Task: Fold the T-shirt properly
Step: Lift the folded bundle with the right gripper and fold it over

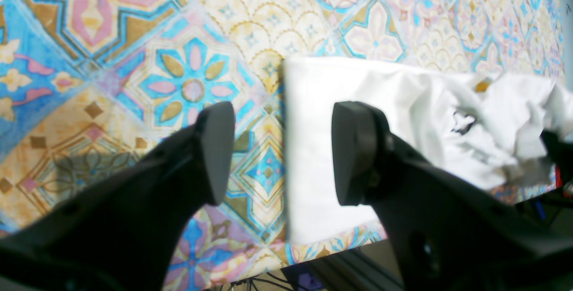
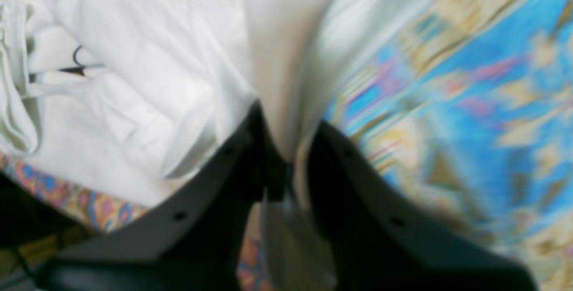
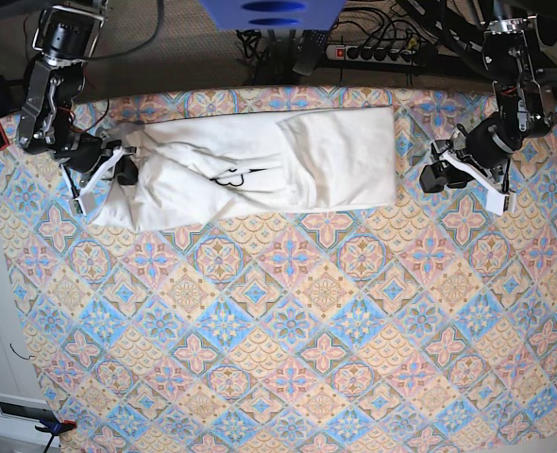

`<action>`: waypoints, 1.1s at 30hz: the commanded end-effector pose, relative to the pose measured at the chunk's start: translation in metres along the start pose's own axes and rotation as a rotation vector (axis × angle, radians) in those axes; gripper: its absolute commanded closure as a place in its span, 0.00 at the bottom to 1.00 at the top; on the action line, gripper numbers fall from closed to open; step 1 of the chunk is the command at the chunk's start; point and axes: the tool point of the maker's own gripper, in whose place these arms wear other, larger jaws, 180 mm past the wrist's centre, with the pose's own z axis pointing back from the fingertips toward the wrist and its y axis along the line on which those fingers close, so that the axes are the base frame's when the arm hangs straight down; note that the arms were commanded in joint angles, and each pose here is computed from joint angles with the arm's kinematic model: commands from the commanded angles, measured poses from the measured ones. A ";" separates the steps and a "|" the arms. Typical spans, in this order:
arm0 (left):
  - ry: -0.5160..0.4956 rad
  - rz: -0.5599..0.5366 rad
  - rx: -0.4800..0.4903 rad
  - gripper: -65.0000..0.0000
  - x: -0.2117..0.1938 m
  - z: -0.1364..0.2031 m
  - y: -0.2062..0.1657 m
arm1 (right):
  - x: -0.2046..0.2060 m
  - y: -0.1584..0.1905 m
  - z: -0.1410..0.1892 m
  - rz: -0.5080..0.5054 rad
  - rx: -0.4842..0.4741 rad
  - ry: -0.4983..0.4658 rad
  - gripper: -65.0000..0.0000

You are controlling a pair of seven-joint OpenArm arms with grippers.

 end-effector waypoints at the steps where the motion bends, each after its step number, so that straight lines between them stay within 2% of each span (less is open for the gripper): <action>1: -0.036 -0.018 -0.006 0.48 0.012 0.004 -0.001 | 0.024 -0.011 0.009 0.032 -0.030 -0.055 0.99; 4: -0.035 -0.016 -0.005 0.50 0.011 0.004 -0.001 | 0.039 -0.029 0.016 0.045 -0.091 -0.074 0.99; 10: -0.025 -0.015 -0.001 0.80 0.007 0.005 0.001 | 0.063 -0.057 0.030 0.064 -0.201 -0.100 0.99; 18: -0.011 -0.011 -0.001 0.83 0.000 0.005 0.001 | 0.069 -0.061 0.043 0.098 -0.235 -0.084 0.99; 22: 0.012 -0.014 0.009 0.84 -0.009 0.005 0.003 | 0.059 -0.029 0.040 0.205 -0.204 -0.049 0.99; 26: 0.023 -0.024 0.034 1.00 -0.014 0.004 0.005 | 0.059 0.012 0.035 0.347 -0.146 -0.033 0.99; 33: 0.036 -0.037 0.062 1.00 -0.020 0.002 0.008 | 0.068 0.100 0.019 0.516 0.007 -0.074 1.00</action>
